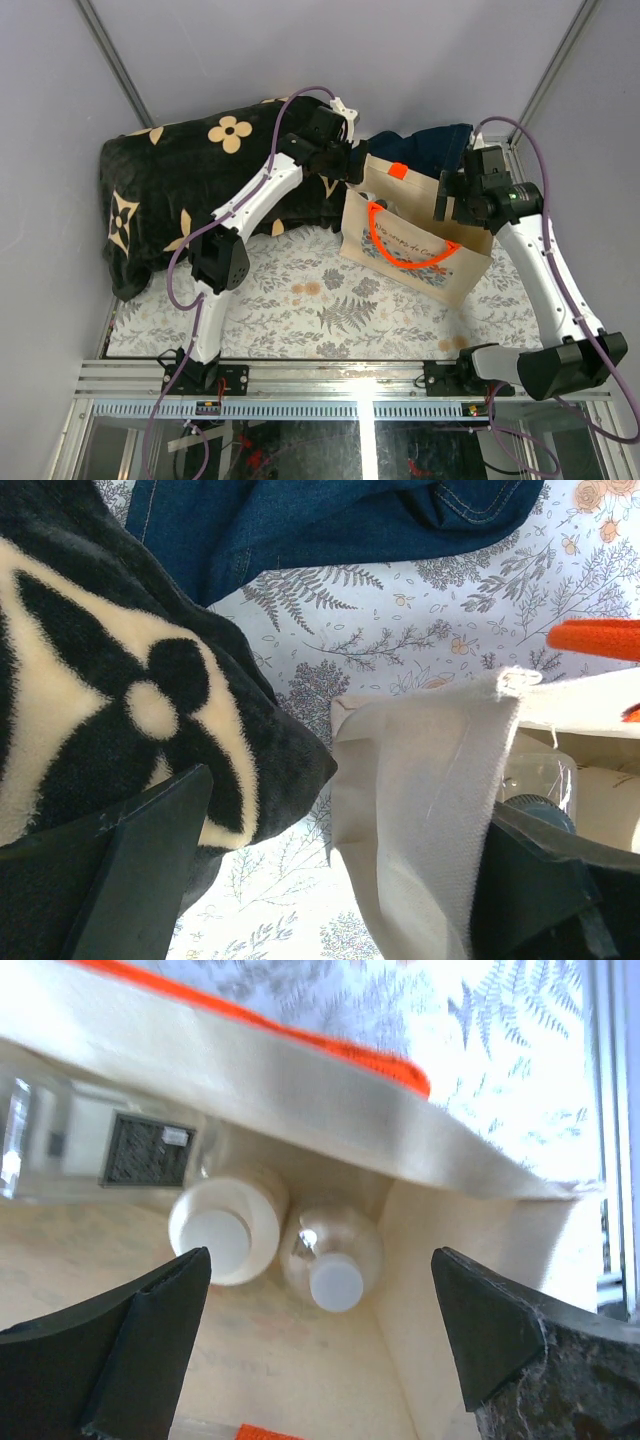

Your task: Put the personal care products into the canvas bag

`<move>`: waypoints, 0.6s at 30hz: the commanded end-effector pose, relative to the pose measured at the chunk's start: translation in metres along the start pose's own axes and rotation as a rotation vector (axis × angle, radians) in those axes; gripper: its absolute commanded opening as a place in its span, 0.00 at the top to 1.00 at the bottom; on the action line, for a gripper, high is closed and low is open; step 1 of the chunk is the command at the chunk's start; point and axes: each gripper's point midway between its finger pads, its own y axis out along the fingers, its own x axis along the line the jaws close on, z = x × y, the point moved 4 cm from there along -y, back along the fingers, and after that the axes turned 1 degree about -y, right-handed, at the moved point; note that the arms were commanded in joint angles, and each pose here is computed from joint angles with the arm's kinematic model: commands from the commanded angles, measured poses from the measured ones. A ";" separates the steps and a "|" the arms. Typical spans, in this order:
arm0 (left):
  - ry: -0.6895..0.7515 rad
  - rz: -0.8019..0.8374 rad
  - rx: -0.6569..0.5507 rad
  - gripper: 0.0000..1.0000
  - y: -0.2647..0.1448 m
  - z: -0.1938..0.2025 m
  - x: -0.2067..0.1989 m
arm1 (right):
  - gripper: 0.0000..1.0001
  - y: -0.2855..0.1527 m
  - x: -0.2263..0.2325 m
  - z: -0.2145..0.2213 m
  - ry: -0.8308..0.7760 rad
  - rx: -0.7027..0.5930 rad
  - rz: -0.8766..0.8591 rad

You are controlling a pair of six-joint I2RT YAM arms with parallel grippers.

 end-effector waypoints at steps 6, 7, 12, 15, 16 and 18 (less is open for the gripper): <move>-0.001 -0.003 -0.072 0.00 -0.012 -0.023 0.000 | 0.01 -0.021 0.001 -0.064 0.018 -0.301 -0.018; 0.004 0.004 -0.085 0.00 -0.017 -0.028 -0.002 | 0.00 -0.018 0.002 -0.067 0.007 -0.294 -0.015; 0.020 0.042 -0.156 0.00 -0.047 -0.049 -0.013 | 0.01 -0.013 0.008 -0.083 -0.027 -0.305 -0.026; 0.018 0.053 -0.194 0.00 -0.065 -0.059 -0.017 | 0.01 -0.016 0.011 -0.098 -0.032 -0.328 -0.025; 0.018 0.057 -0.210 0.00 -0.073 -0.063 -0.019 | 0.00 -0.018 0.011 -0.104 -0.032 -0.338 -0.020; 0.018 0.065 -0.247 0.00 -0.088 -0.071 -0.022 | 0.01 -0.020 0.010 -0.114 -0.035 -0.360 -0.006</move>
